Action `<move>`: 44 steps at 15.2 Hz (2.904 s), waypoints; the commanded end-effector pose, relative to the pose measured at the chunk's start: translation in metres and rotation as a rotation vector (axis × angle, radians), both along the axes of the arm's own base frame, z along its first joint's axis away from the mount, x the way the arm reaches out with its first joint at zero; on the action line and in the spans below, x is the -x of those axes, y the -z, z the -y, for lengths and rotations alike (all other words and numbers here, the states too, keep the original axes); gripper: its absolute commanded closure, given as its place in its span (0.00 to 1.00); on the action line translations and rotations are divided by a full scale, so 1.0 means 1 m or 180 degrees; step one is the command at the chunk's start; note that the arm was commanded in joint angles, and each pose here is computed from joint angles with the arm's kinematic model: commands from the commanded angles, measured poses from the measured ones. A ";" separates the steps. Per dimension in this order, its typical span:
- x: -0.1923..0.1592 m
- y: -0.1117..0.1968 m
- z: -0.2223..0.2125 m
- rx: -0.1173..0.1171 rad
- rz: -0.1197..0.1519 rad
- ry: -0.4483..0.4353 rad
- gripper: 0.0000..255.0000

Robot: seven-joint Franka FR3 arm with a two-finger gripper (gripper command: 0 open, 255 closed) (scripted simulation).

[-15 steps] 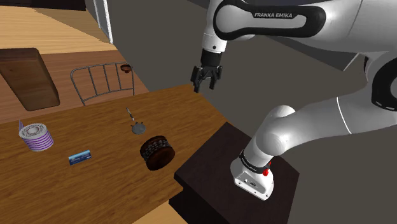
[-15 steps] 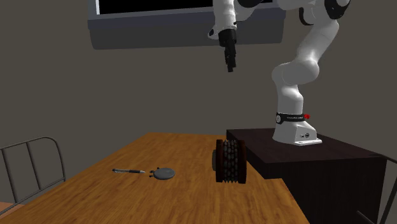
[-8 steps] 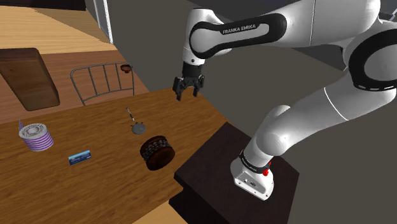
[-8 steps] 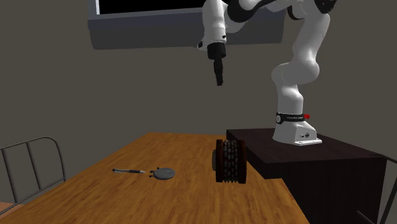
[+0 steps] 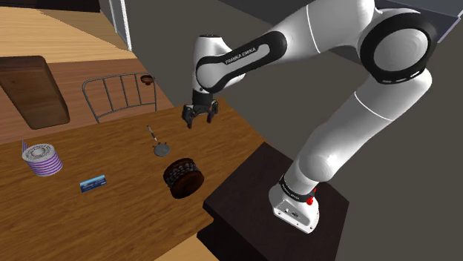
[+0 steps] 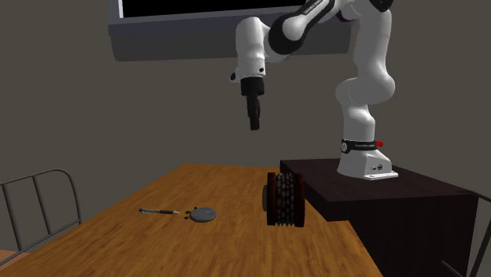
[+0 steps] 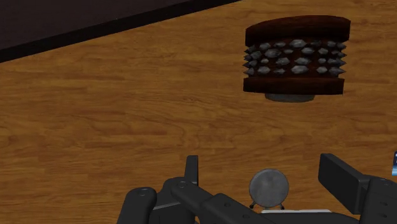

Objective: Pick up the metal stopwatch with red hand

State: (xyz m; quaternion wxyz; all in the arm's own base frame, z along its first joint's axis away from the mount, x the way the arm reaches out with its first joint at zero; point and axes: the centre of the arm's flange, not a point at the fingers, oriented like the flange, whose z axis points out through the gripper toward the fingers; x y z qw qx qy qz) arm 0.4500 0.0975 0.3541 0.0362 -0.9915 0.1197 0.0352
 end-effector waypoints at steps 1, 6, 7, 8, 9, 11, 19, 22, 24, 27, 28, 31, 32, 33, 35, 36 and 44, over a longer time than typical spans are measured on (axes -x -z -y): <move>-0.016 0.019 -0.008 0.0024 0.0030 0.0027 0.00; -0.056 0.066 -0.027 0.0088 0.0091 0.0089 0.00; -0.064 0.075 -0.031 0.0100 0.0104 0.0101 0.00; -0.072 0.085 -0.034 0.0113 0.0116 0.0113 0.00; -0.080 0.094 -0.037 0.0126 0.0128 0.0126 0.00; -0.097 0.113 -0.044 0.0152 0.0153 0.0150 0.00; -0.165 0.187 -0.068 0.0254 0.0250 0.0249 0.00; -0.185 0.207 -0.074 0.0283 0.0278 0.0277 0.00; -0.185 0.218 -0.074 0.0283 0.0278 0.0277 0.00; -0.185 0.234 -0.074 0.0283 0.0278 0.0277 0.00; -0.185 0.239 -0.074 0.0283 0.0278 0.0277 0.00; -0.185 0.247 -0.074 0.0283 0.0278 0.0277 0.00; -0.184 0.248 -0.074 0.0283 0.0278 0.0277 1.00; -0.185 0.248 -0.074 0.0283 0.0278 0.0277 1.00; -0.184 0.248 -0.074 0.0283 0.0278 0.0277 1.00; -0.184 0.248 -0.074 0.0283 0.0278 0.0277 1.00; -0.184 0.232 -0.074 0.0283 0.0278 0.0277 1.00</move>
